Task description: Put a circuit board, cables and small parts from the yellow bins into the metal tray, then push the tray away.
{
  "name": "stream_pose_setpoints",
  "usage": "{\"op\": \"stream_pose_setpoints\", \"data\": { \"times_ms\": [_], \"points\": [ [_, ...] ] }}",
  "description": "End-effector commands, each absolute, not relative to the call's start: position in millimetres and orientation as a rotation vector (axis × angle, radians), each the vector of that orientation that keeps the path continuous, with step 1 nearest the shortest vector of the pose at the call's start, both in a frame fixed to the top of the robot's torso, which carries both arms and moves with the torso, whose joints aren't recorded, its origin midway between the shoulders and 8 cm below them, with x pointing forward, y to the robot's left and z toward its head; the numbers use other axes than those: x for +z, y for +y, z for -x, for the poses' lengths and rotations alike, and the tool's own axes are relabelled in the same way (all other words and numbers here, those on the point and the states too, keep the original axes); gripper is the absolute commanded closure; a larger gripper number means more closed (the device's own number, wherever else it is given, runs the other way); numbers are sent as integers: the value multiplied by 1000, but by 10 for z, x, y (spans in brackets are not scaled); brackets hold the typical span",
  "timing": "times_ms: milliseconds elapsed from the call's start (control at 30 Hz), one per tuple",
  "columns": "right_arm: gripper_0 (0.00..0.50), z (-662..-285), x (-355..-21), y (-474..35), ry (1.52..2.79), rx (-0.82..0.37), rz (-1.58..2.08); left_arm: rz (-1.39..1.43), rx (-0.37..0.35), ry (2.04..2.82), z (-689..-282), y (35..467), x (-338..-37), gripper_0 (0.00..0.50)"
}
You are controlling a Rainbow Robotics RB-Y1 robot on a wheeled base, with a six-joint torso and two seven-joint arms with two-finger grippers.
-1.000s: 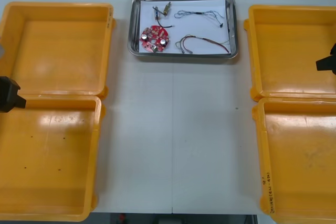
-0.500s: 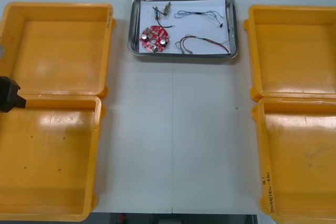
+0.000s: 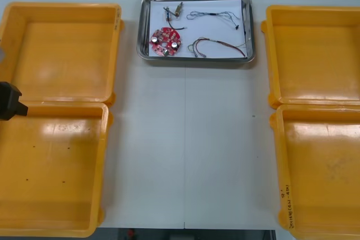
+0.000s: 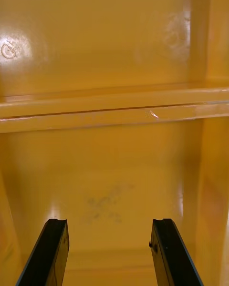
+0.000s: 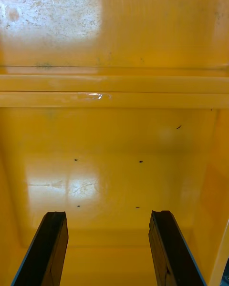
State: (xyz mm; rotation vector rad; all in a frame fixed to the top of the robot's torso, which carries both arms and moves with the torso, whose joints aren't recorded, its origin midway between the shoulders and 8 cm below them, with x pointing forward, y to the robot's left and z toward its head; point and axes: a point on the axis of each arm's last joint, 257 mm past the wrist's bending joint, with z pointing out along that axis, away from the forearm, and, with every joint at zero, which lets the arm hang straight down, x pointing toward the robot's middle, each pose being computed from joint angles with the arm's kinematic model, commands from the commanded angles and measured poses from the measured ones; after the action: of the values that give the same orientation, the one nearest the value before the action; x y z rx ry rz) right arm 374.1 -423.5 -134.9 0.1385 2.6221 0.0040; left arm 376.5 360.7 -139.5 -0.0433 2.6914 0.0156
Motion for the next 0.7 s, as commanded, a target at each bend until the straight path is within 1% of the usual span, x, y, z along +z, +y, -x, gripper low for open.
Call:
{"op": "stream_pose_setpoints", "data": {
  "times_ms": [33, 167, 233, 700],
  "points": [
    [0, -3697, -1328, -4370, 2640, 0, -208, 5, 90, 2669, -3726, 3750, -1254, 0],
    [0, -3692, -1403, -4342, 2667, 37, -227, 5, 90, 2669, -3726, 3750, -1254, 0],
    [0, -3693, -1414, -4303, 2673, 75, -237, 5, 90, 2669, -3726, 3750, -1254, 0],
    [0, -3724, -1417, -4244, 2677, 76, -237, 5, 90, 2669, -3726, 3750, -1254, 0]
  ]
}}
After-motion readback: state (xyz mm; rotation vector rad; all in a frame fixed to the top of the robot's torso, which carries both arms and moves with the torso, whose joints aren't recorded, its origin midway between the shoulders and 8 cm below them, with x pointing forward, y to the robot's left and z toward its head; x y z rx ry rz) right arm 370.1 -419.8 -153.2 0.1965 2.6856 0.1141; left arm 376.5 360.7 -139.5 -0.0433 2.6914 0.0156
